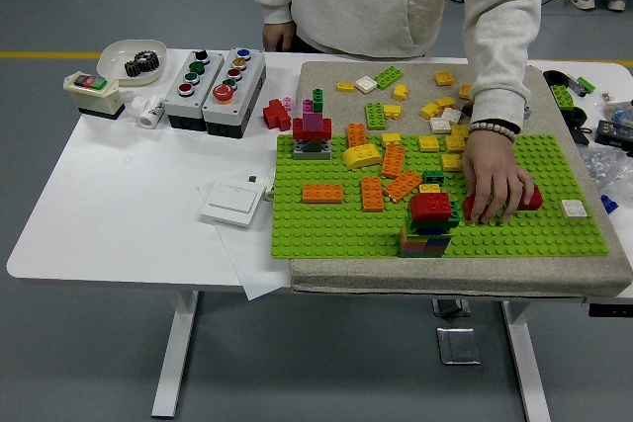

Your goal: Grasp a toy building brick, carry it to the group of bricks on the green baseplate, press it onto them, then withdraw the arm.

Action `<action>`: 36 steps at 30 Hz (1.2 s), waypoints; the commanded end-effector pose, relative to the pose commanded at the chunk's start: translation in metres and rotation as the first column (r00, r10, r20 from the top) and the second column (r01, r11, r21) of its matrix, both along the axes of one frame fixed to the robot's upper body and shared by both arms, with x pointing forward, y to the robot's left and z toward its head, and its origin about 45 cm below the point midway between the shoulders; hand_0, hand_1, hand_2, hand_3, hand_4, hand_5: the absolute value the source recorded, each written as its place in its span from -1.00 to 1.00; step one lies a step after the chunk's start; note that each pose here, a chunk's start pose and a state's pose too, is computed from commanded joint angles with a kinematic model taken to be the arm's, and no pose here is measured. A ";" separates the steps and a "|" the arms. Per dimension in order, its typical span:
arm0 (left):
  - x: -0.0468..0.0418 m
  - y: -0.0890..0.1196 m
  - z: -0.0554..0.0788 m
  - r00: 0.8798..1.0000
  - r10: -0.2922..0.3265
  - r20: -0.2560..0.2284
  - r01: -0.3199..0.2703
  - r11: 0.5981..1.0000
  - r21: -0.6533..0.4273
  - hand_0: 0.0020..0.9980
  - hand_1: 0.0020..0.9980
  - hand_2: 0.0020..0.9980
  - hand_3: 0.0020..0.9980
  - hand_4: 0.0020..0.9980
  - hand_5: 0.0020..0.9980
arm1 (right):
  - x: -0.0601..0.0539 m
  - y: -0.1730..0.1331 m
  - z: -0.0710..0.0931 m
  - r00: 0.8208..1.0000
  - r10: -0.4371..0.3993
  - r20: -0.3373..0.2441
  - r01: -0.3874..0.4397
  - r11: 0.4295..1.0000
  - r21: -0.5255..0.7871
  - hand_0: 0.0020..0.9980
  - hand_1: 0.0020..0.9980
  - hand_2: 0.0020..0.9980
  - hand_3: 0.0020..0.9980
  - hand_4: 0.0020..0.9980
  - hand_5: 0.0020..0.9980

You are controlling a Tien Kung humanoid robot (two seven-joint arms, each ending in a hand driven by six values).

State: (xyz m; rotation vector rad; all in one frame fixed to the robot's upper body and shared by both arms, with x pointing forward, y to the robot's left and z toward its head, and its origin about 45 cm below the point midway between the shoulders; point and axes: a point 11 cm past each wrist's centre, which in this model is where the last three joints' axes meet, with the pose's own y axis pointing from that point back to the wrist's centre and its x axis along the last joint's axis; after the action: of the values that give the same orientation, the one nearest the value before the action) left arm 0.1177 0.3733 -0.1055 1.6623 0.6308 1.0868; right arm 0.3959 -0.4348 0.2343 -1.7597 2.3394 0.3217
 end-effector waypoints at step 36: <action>0.0078 -0.009 0.000 1.000 -0.012 0.014 0.012 1.000 -0.021 0.33 0.41 0.45 0.17 0.34 0.32 | -0.020 -0.015 -0.053 0.992 -0.060 -0.113 0.087 0.964 0.250 0.67 0.57 0.62 0.63 1.00 0.92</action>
State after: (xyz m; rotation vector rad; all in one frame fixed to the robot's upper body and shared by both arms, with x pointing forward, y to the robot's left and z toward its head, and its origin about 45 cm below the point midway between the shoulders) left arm 0.1255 0.3646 -0.1056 1.6371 0.6202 1.0787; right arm 0.3763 -0.4501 0.1812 -1.5654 2.3040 0.6850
